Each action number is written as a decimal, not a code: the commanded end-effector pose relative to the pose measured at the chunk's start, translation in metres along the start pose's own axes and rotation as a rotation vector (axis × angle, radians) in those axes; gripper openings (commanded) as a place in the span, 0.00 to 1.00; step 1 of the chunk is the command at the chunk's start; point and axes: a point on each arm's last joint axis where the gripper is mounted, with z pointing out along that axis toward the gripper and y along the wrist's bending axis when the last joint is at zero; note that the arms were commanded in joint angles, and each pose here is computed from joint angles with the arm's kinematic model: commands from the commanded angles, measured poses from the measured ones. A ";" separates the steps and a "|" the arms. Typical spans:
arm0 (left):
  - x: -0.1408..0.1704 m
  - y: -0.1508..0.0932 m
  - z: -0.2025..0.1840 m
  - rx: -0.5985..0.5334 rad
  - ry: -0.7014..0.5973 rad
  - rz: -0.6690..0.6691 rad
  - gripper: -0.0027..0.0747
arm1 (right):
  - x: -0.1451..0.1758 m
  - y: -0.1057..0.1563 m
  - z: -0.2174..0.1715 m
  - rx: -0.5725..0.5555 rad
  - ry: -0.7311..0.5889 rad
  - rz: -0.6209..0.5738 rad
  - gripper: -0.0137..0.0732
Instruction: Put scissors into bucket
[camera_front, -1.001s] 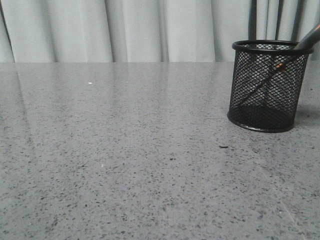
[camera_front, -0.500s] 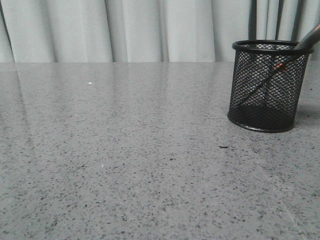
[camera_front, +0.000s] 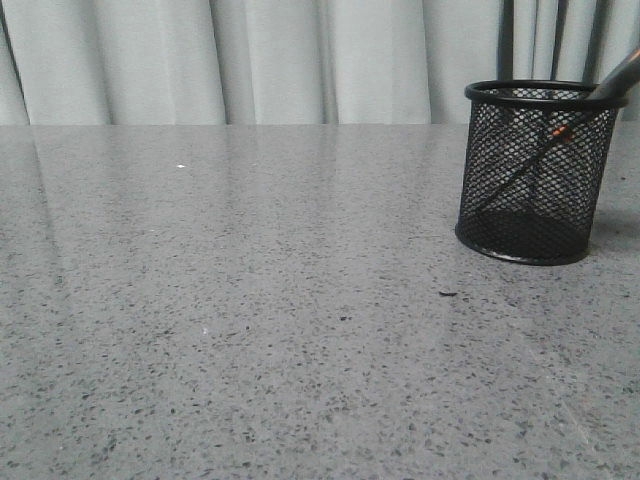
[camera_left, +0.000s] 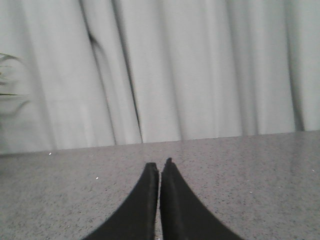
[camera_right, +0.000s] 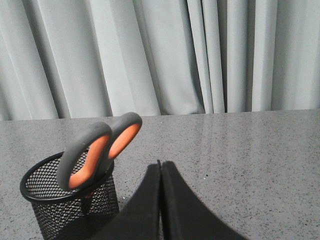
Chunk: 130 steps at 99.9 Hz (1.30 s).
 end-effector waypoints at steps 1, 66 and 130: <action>-0.002 0.004 0.003 -0.042 -0.087 -0.062 0.01 | -0.016 -0.002 0.000 0.025 -0.101 -0.011 0.08; 0.059 0.001 0.004 -0.042 0.033 -0.112 0.01 | -0.016 -0.002 0.000 0.025 -0.101 -0.011 0.08; 0.059 0.001 0.004 -0.042 0.033 -0.112 0.01 | -0.016 -0.002 0.000 0.025 -0.101 -0.011 0.08</action>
